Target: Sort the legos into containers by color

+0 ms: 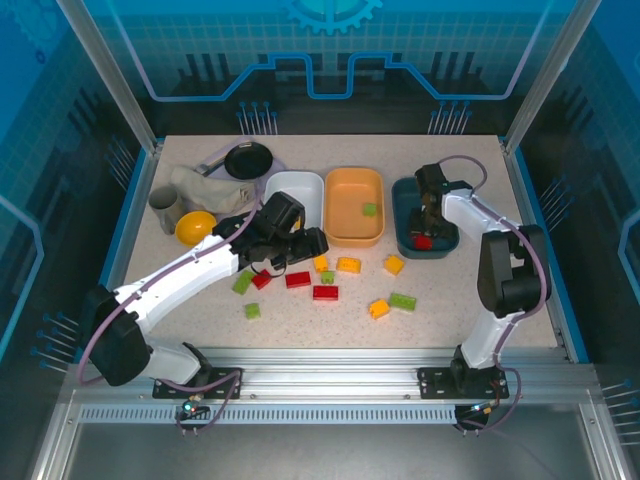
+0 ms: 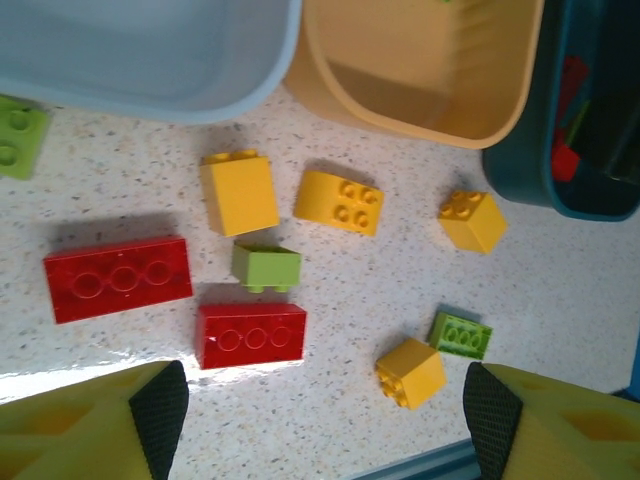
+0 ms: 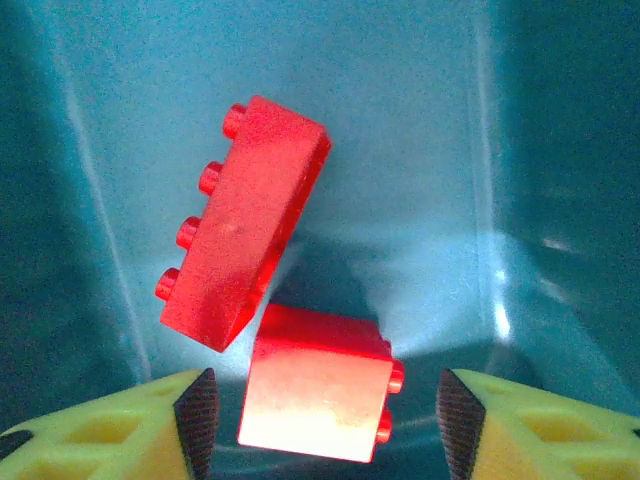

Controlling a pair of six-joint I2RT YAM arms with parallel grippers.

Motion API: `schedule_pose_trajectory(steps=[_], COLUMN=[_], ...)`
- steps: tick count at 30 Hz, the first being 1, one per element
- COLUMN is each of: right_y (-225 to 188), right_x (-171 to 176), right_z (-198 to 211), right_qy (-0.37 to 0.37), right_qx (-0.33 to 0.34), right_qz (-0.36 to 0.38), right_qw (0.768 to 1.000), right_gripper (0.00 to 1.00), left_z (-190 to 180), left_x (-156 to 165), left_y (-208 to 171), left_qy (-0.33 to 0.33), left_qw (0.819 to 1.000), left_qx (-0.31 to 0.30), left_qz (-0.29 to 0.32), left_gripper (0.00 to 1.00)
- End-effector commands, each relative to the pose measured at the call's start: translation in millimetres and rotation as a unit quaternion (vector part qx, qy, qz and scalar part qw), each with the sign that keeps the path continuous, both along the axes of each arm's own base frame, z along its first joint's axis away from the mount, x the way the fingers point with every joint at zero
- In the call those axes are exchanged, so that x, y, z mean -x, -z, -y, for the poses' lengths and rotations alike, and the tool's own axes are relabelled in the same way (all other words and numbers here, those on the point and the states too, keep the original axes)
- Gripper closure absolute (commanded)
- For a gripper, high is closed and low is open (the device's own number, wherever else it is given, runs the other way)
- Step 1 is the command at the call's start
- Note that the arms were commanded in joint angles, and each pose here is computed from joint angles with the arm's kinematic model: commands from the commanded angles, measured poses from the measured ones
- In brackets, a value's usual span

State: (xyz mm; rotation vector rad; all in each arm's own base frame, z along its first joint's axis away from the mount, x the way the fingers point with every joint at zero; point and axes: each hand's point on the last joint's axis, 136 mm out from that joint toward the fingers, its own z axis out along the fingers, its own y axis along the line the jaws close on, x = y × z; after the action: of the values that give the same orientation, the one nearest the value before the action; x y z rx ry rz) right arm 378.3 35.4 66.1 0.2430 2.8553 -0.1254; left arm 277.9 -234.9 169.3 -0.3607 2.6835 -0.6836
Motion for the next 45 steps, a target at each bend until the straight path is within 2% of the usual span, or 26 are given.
schedule_pose_trajectory(steps=[1, 4, 7, 11, 15, 19, 23, 27, 34, 39, 45], right_y=[-32.8, -60.0, -96.6, -144.1, -163.5, -148.3, -113.8, -97.5, -95.6, -97.7, -99.6], right_x=[-8.9, -11.1, -11.1, -0.5, 29.2, 77.6, 118.7, 143.6, 155.3, 161.3, 165.3], right_z=[-2.6, -8.2, -19.3, -48.6, -94.9, -144.9, -158.5, -166.2, -153.2, -144.3, -137.1], right_qy=[-0.005, -0.013, -0.032, -0.076, -0.148, -0.239, -0.258, -0.27, -0.25, -0.245, -0.238], right_qx=[-0.016, -0.027, -0.039, -0.085, -0.14, -0.185, -0.205, -0.247, -0.253, -0.246, -0.242], right_qz=[0.035, 0.068, 0.129, 0.223, 0.277, 0.281, 0.241, 0.237, 0.251, 0.256, 0.262], right_qw=[0.999, 0.997, 0.99, 0.968, 0.939, 0.911, 0.913, 0.9, 0.9, 0.902, 0.903], right_gripper=[0.34, 0.32, 0.35, 0.37, 0.37, 0.36, 0.34, 0.33, 0.32, 0.32, 0.32], left_z=[-25.0, -43.9, -63.8, -85.8, -90.3, -77.6, -51.3, -23.5, 10.5, 9.2, 17.2], left_x=[9.1, 11.9, 13.6, 15.8, 20.0, 18.5, 9.8, -1.9, -25.8, -37.7, -46.5], left_y=[-4.1, -1.9, -1.1, 6.8, 19.5, 36.9, 53.0, 69.8, 97.2, 111.8, 127.7], left_qy=[-0.035, -0.061, -0.082, -0.097, -0.084, -0.075, -0.059, -0.052, -0.051, -0.06, -0.05], left_qw=[0.999, 0.997, 0.996, 0.994, 0.994, 0.993, 0.992, 0.988, 0.983, 0.976, 0.974], left_qx=[-0.025, -0.034, -0.042, -0.045, -0.055, -0.046, -0.064, -0.092, -0.122, -0.165, -0.179], left_qz=[-0.004, -0.012, -0.016, -0.034, -0.054, -0.076, -0.093, -0.109, -0.125, -0.13, -0.131], left_gripper=[0.24, 0.24, 0.26, 0.27, 0.29, 0.3, 0.28, 0.27, 0.28, 0.34, 0.39])
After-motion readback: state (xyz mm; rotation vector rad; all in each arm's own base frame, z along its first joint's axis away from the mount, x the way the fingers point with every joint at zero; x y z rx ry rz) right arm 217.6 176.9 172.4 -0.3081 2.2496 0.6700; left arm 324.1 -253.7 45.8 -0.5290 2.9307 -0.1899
